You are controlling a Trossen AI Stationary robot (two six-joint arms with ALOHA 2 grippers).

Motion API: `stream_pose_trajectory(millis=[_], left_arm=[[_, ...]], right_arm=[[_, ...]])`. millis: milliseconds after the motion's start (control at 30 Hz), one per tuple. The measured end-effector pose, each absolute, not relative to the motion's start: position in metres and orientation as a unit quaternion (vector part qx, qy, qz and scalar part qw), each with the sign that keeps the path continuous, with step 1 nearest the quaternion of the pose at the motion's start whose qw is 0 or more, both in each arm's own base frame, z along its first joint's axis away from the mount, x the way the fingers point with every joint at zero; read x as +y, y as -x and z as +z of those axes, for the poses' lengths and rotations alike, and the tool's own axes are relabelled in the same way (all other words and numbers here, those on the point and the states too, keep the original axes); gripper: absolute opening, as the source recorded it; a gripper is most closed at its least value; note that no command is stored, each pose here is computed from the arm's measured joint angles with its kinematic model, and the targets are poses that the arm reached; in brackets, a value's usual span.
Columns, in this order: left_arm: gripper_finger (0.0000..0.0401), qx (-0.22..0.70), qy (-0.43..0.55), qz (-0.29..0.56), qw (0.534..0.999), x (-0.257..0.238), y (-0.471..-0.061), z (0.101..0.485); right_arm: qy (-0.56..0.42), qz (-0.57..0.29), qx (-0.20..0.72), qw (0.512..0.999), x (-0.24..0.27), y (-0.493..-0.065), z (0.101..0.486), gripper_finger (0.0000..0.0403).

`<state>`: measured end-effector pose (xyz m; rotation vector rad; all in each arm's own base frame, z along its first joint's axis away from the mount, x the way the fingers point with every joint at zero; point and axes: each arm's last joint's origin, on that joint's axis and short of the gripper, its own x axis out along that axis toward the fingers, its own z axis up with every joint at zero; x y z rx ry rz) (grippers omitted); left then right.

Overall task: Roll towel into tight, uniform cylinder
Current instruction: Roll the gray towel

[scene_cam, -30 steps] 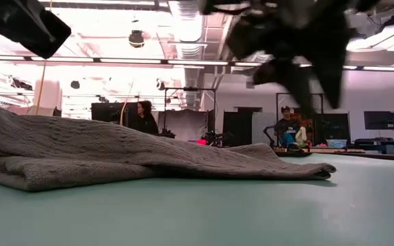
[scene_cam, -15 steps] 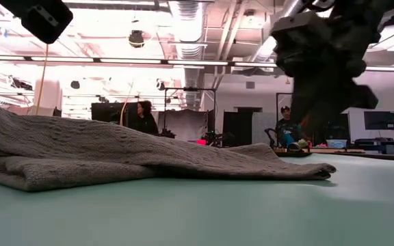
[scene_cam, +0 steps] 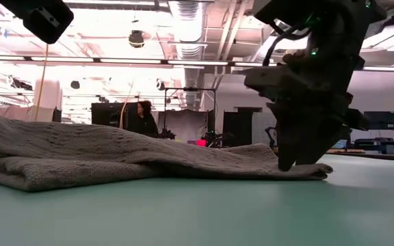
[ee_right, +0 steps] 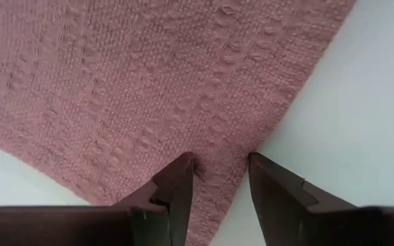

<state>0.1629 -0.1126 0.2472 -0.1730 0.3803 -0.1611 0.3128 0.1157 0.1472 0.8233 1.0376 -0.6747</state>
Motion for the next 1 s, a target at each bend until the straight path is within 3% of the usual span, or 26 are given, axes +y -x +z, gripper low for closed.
stream_pose_trajectory(millis=[133, 333, 467, 700, 1000], left_arm=[[0.0000, 0.188, 0.085, -0.080, 0.975, -0.113, -0.163, 0.247], [0.0000, 0.190, 0.084, -0.079, 0.975, -0.113, -0.163, 0.246], [0.0000, 0.196, 0.080, -0.078, 0.974, -0.114, -0.164, 0.244], [0.0000, 0.204, 0.073, -0.071, 0.974, -0.113, -0.163, 0.239], [0.0000, 0.210, 0.074, -0.079, 0.972, -0.113, -0.163, 0.238]], right_arm=[[-0.390, -0.327, 0.474, 0.718, 0.114, -0.312, 0.148, 0.0137], [-0.382, -0.309, 0.478, 0.728, 0.115, -0.313, 0.148, 0.0019], [-0.398, -0.292, 0.475, 0.728, 0.112, -0.322, 0.156, 0.0018], [-0.379, -0.242, 0.449, 0.772, 0.099, -0.352, 0.195, 0.0008], [-0.348, -0.257, 0.433, 0.790, 0.048, -0.373, 0.229, 0.0006]])
